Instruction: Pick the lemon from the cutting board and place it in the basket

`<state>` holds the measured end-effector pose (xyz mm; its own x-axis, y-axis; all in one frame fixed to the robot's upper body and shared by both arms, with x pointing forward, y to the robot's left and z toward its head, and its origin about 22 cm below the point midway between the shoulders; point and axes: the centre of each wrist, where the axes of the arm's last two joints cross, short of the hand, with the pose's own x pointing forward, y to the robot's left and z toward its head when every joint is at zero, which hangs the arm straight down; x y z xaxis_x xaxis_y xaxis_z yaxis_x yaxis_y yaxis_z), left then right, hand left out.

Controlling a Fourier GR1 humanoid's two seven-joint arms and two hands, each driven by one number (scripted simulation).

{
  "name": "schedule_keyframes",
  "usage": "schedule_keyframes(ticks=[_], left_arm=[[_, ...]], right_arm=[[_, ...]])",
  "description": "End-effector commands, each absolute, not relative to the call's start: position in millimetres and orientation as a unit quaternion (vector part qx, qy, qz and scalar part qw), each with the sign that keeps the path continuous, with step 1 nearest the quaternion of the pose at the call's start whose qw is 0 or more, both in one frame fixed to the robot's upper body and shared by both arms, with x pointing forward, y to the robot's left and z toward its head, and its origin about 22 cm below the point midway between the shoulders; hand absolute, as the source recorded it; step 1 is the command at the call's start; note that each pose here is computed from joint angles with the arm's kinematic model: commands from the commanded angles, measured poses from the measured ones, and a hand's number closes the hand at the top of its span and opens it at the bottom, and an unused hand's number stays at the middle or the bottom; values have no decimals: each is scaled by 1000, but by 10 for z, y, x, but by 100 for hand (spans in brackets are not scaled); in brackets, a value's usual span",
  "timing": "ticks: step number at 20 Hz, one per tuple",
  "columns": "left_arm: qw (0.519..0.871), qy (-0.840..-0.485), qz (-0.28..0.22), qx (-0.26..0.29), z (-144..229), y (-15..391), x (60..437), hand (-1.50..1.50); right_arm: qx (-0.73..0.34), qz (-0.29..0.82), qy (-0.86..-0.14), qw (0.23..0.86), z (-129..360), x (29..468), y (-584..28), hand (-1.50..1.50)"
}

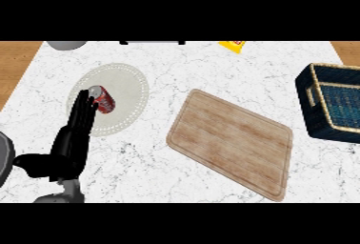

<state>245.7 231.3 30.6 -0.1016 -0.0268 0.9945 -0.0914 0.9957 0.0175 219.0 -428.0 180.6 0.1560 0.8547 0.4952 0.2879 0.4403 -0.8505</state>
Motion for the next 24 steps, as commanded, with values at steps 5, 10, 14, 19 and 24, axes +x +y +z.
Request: schedule_keyframes(ticks=[5, 10, 14, 19, 24], left_arm=[[671, -740, 26, 40, 356, 2327, 2436, 0], [670, -741, 18, 38, 241, 2464, 2360, 0], [664, -745, 27, 45, 374, 2399, 2376, 0], [666, -744, 21, 44, 469, 2383, 2427, 0], [666, -745, 22, 31, 292, 2461, 2340, 0]], right_arm=[[-477, 266, -581, 603, 1435, 2409, -4593, 150], [-461, 242, -593, 614, 1431, 2686, -4714, 150], [-456, 236, -596, 617, 1357, 2587, -4769, 150], [-475, 189, -578, 635, 1119, 2563, -4991, 150], [-462, 212, -564, 650, 1209, 2775, -4984, -150]])
